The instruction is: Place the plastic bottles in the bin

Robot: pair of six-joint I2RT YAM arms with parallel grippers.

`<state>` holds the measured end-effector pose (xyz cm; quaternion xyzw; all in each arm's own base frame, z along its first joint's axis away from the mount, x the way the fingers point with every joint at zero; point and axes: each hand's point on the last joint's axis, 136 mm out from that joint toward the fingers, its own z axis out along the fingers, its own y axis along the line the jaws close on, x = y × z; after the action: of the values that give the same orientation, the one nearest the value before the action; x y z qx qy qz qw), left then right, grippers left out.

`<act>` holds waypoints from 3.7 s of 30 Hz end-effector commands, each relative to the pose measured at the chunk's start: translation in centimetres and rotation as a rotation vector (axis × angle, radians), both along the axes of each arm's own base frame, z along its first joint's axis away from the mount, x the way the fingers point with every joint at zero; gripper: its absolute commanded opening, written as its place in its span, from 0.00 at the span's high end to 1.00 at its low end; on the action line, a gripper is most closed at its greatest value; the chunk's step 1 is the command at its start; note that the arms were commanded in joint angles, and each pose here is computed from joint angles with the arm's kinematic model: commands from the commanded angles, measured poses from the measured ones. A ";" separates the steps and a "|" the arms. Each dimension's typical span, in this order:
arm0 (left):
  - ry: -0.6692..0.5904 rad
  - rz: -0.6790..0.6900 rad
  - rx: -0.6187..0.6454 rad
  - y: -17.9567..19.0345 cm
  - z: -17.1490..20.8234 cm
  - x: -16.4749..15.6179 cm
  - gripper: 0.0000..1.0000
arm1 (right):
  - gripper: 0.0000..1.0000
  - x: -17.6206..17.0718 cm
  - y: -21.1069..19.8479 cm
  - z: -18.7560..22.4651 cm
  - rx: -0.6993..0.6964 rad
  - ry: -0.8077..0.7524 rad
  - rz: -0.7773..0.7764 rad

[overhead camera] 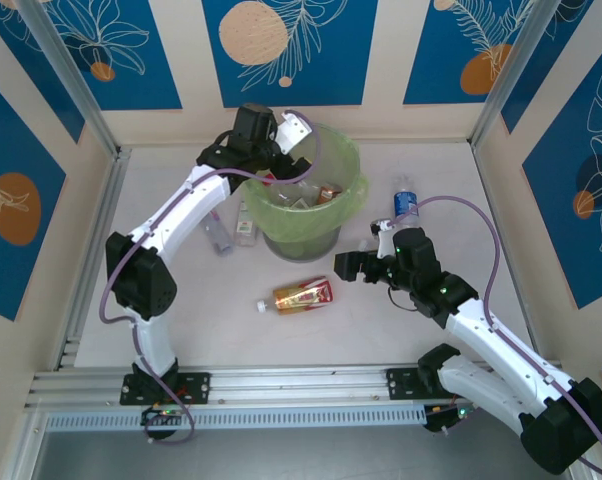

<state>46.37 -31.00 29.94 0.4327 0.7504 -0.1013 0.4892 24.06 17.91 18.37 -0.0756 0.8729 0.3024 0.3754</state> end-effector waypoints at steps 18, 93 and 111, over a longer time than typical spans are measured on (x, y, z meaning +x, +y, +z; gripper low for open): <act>0.034 0.090 -0.373 1.6 7.9 -5.0 0.00 | 0.01 -1.3 3.4 -1.5 -0.068 0.050 0.237; 0.270 1.299 -0.591 25.5 -10.0 -13.8 0.00 | 0.14 -1.0 14.4 -15.9 -1.078 -0.531 1.334; 0.286 1.306 -0.578 25.7 -10.6 -13.8 0.00 | 0.35 -2.7 14.4 -14.2 -0.991 -0.468 1.338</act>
<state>32.54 -5.78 19.81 -0.2577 0.8563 -0.0395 0.4459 21.89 32.06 3.06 -0.7920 0.5736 0.0035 0.2093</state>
